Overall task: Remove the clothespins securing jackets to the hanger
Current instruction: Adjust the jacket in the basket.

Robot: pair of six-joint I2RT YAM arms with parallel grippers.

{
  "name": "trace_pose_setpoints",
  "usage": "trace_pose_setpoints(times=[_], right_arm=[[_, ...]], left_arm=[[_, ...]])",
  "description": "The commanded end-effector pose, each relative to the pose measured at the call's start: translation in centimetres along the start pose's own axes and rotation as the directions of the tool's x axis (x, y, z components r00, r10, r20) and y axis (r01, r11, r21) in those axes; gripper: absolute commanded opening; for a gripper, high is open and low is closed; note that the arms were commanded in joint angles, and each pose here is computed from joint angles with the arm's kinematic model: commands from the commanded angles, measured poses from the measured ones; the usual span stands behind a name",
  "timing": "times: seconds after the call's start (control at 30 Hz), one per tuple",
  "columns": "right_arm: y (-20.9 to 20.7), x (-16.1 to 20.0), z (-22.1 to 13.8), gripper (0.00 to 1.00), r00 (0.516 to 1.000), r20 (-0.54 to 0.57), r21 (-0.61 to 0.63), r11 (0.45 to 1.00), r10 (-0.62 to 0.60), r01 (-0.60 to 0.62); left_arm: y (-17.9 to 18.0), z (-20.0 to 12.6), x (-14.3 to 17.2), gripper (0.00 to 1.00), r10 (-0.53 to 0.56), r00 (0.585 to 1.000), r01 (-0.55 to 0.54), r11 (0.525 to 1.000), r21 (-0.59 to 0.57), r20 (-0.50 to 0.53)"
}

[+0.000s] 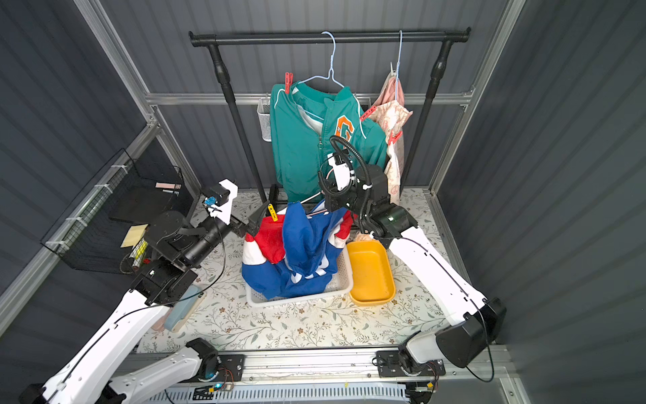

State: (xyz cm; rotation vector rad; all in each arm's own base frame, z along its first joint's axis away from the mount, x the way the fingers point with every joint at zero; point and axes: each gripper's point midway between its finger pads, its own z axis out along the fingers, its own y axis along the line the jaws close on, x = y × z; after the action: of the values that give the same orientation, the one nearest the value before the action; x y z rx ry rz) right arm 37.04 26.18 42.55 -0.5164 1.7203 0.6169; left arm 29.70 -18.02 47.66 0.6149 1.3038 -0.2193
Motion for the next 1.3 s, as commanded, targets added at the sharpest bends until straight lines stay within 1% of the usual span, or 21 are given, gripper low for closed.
trace_pose_setpoints(times=[0.0,0.1,0.13,0.17,0.2,0.27,0.47,0.63,0.73,0.8,0.87,1.0,1.13,1.27], right_arm=[[0.6,-4.0,-1.7,0.00,0.991,0.093,0.035,0.995,-0.095,0.092],[1.4,-4.1,-1.6,0.00,0.989,0.081,0.041,0.992,-0.124,0.121],[1.8,-4.0,-1.6,0.00,0.988,0.078,0.037,0.991,-0.133,0.130],[2.2,-4.0,-1.5,0.00,0.987,0.075,0.032,0.990,-0.142,0.140],[2.4,-3.9,-1.4,0.00,0.986,0.069,0.031,0.988,-0.150,0.148],[2.9,-3.6,-1.1,0.00,0.985,0.053,0.028,0.986,-0.166,0.164],[4.0,-3.3,-0.5,0.00,0.982,0.039,0.008,0.983,-0.184,0.184],[4.3,-3.2,-0.3,0.00,0.981,0.034,-0.002,0.982,-0.190,0.190],[4.7,-3.2,-0.3,0.00,0.981,0.036,-0.017,0.982,-0.189,0.190],[4.8,-3.2,-0.3,0.00,0.981,0.039,-0.022,0.981,-0.191,0.192],[5.0,-3.1,-0.3,0.00,0.980,0.036,-0.031,0.980,-0.194,0.195],[5.2,-3.1,-0.3,0.00,0.980,0.037,-0.036,0.979,-0.197,0.199],[5.3,-3.0,-0.3,0.00,0.979,0.041,-0.040,0.979,-0.198,0.200],[5.8,-3.2,-0.4,0.00,0.979,0.056,-0.057,0.978,-0.195,0.199]], left_arm=[[0.2,1.2,-1.5,0.99,0.039,0.999,-0.040,0.999,0.019,0.025],[-0.9,3.2,-1.0,0.99,0.047,0.999,-0.046,0.996,0.082,-0.013],[-1.2,3.8,-0.6,0.99,0.048,0.998,-0.045,0.994,0.095,-0.028],[-1.6,4.5,0.5,0.99,0.058,0.997,-0.051,0.992,0.115,-0.060],[-1.7,4.8,-0.3,0.99,0.069,0.996,-0.062,0.990,0.124,-0.051],[-2.9,5.8,0.2,0.99,0.096,0.993,-0.081,0.980,0.180,-0.073],[-6.3,8.4,2.1,0.99,0.163,0.973,-0.112,0.951,0.289,-0.161],[-7.7,9.2,3.7,0.95,0.184,0.960,-0.111,0.942,0.315,-0.211],[-8.0,9.6,4.7,0.89,0.190,0.953,-0.109,0.942,0.316,-0.237],[-7.9,9.9,4.9,0.82,0.194,0.950,-0.114,0.945,0.306,-0.244],[-7.8,10.2,5.1,0.73,0.195,0.949,-0.115,0.947,0.301,-0.249],[-8.1,10.4,5.4,0.50,0.190,0.948,-0.107,0.945,0.308,-0.255],[-8.7,10.1,5.2,0.22,0.181,0.954,-0.092,0.935,0.342,-0.240],[-9.6,9.0,5.1,0.06,0.169,0.961,-0.075,0.919,0.386,-0.217]])
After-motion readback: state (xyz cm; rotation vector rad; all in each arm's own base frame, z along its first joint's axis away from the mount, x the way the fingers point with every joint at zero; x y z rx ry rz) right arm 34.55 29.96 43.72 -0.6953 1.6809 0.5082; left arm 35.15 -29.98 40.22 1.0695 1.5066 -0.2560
